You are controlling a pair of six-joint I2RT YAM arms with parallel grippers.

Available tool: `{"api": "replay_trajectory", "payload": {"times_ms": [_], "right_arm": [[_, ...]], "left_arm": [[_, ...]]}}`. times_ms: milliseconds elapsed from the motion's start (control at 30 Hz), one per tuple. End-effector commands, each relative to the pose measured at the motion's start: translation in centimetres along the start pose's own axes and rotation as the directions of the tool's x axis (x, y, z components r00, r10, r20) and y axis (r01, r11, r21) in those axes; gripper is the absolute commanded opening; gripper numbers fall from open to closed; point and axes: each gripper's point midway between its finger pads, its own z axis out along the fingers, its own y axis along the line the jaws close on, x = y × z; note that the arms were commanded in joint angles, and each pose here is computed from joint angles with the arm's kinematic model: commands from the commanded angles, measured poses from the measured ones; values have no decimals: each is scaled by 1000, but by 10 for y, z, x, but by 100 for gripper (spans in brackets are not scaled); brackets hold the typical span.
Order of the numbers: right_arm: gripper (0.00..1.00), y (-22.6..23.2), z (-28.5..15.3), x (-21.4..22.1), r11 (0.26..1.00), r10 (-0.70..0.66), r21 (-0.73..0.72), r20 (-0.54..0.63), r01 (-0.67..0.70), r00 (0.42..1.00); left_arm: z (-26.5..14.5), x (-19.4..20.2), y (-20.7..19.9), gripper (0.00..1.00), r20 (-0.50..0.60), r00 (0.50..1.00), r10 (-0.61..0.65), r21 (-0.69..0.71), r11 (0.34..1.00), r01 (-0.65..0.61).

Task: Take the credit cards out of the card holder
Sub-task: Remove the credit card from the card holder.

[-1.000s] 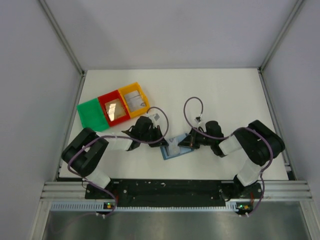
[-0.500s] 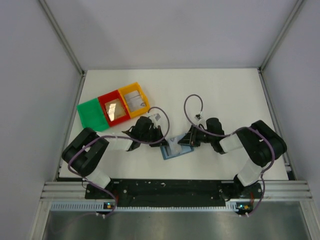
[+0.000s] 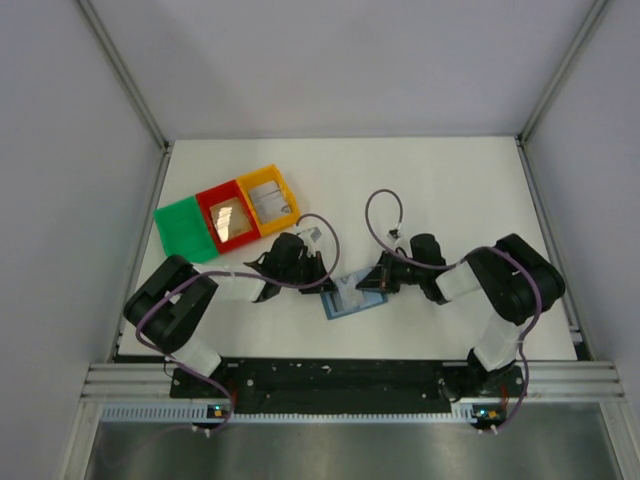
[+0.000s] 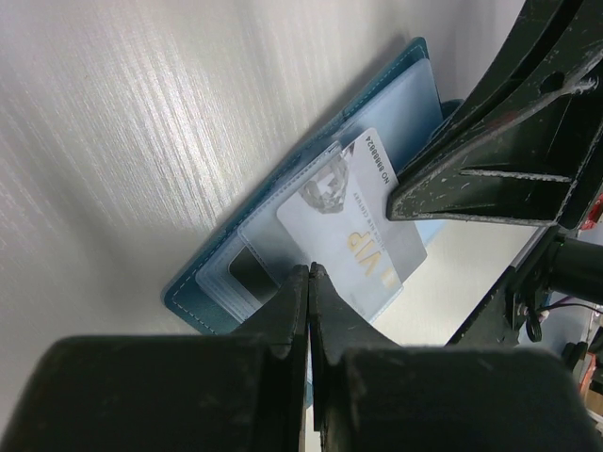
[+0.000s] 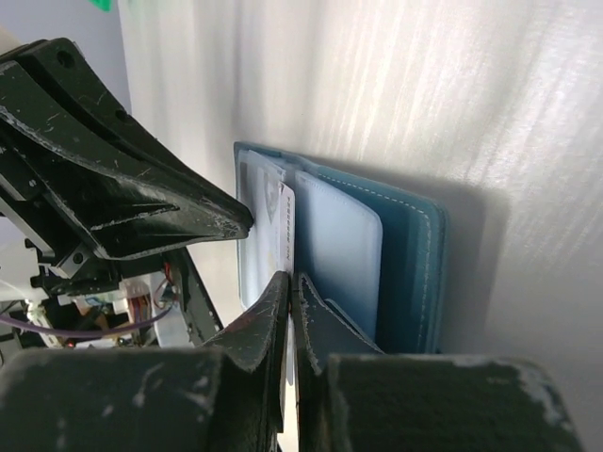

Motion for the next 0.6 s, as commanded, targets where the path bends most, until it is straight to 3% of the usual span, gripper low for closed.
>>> {"api": "replay_trajectory", "payload": {"times_ms": [0,333,567], "right_arm": [[0,1,-12,-19,999,-47,-6,52,48,998],[0,22,-44,-36,995,-91,-20,129,95,987],[0,41,-55,-37,994,-66,-77,182,82,981]], "left_arm": [[-3,26,44,0,-54,998,-23,-155,988,14],[-9,13,28,0,1,1000,-14,-106,994,14],[-23,-19,-15,22,117,993,-28,27,999,26]]}}
